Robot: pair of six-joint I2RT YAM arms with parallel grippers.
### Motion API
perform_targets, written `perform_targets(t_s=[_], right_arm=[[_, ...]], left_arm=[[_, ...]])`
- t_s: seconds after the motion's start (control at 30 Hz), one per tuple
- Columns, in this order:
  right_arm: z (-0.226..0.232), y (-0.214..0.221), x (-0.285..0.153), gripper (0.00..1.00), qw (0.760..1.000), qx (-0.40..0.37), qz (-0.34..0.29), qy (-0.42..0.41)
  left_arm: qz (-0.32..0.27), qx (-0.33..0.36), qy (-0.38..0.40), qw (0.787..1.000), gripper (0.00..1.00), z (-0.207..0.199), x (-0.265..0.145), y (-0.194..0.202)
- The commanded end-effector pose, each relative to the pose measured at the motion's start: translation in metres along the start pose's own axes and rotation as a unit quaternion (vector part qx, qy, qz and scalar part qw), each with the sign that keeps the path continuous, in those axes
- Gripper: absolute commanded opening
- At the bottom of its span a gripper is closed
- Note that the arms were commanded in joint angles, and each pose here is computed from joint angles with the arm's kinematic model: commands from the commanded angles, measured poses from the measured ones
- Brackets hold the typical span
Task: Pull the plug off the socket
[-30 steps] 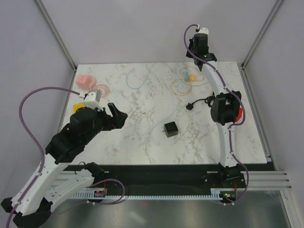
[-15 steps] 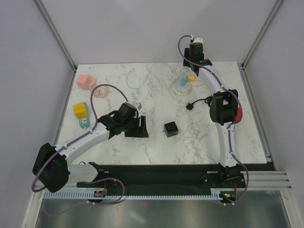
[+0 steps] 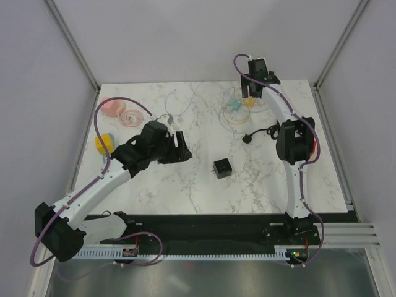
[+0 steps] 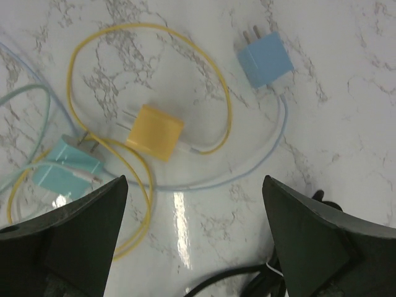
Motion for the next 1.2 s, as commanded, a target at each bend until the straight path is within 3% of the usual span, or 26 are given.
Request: perform_targets(t_s=[0.0, 0.33, 0.57, 0.9, 1.17], right_arm=[[-0.021, -0.025, -0.067, 0.98, 1.000, 0.006, -0.005, -0.001], [-0.079, -0.010, -0.127, 0.98, 0.989, 0.135, 0.017, 0.064], [-0.149, 0.045, -0.132, 0.98, 0.964, 0.220, 0.087, 0.120], [-0.184, 0.099, -0.171, 0.98, 0.945, 0.254, 0.099, 0.178], [-0.197, 0.116, -0.155, 0.98, 0.943, 0.205, 0.142, 0.220]], left_arm=[[-0.011, -0.035, -0.011, 0.999, 0.76, 0.000, -0.011, -0.002], [-0.004, -0.038, 0.099, 0.994, 0.75, -0.012, -0.016, 0.013], [-0.019, -0.026, 0.202, 0.979, 0.72, -0.021, -0.014, 0.022], [-0.035, 0.013, 0.291, 0.956, 0.71, -0.025, -0.020, 0.036], [-0.044, 0.039, 0.316, 0.947, 0.72, -0.026, -0.027, 0.039]])
Point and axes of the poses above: each gripper's point midway between its finger pads, its own x axis out along the fingers, its own z axis along the line the jaws close on, y = z × x, the point moved 10 cm from there along -x, back along the fingers, and after that the axes turned 14 degrees about x, right-handed, at the moved point
